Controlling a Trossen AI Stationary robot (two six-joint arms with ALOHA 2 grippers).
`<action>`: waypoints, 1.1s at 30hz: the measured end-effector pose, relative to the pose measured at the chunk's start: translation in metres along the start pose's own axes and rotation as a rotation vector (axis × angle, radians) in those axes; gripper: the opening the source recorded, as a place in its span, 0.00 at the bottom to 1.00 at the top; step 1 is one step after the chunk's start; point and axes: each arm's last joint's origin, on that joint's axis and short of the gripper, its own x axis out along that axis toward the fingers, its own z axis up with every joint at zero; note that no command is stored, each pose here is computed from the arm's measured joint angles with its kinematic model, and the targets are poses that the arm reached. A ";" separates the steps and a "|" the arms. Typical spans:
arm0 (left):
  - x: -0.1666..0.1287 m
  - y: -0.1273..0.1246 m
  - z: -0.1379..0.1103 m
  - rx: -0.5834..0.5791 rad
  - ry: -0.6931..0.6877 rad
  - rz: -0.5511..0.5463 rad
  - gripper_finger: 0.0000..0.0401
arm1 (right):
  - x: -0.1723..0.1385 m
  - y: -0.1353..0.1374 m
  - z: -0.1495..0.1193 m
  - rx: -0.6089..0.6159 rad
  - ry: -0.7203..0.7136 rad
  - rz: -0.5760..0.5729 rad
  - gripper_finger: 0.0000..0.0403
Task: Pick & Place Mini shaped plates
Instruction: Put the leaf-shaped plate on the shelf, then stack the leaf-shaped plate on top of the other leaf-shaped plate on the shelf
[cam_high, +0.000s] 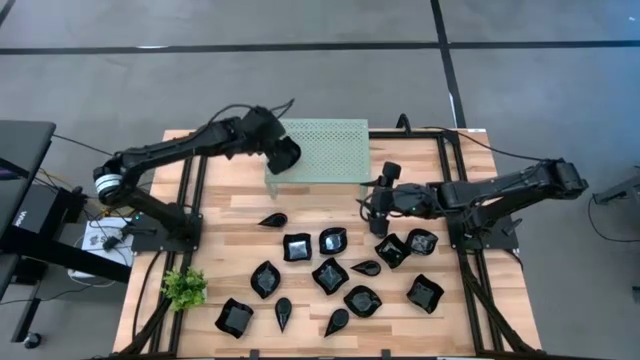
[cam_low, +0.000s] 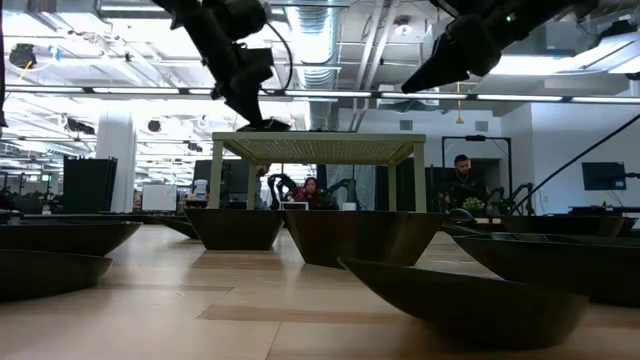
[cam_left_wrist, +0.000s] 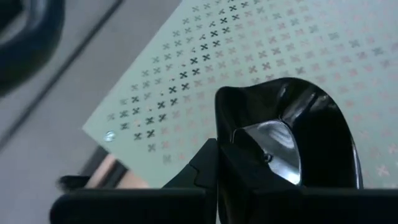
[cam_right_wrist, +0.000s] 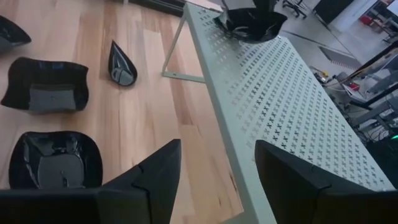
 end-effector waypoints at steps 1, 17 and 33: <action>0.002 0.004 0.000 -0.012 -0.001 -0.016 0.03 | 0.000 -0.001 0.000 0.001 0.002 -0.002 0.50; 0.004 0.017 0.005 -0.050 -0.070 -0.016 0.21 | 0.000 0.000 0.000 0.004 0.001 -0.001 0.48; -0.020 -0.075 0.014 0.137 -0.171 -0.334 0.25 | 0.000 0.000 0.000 0.002 0.001 0.000 0.47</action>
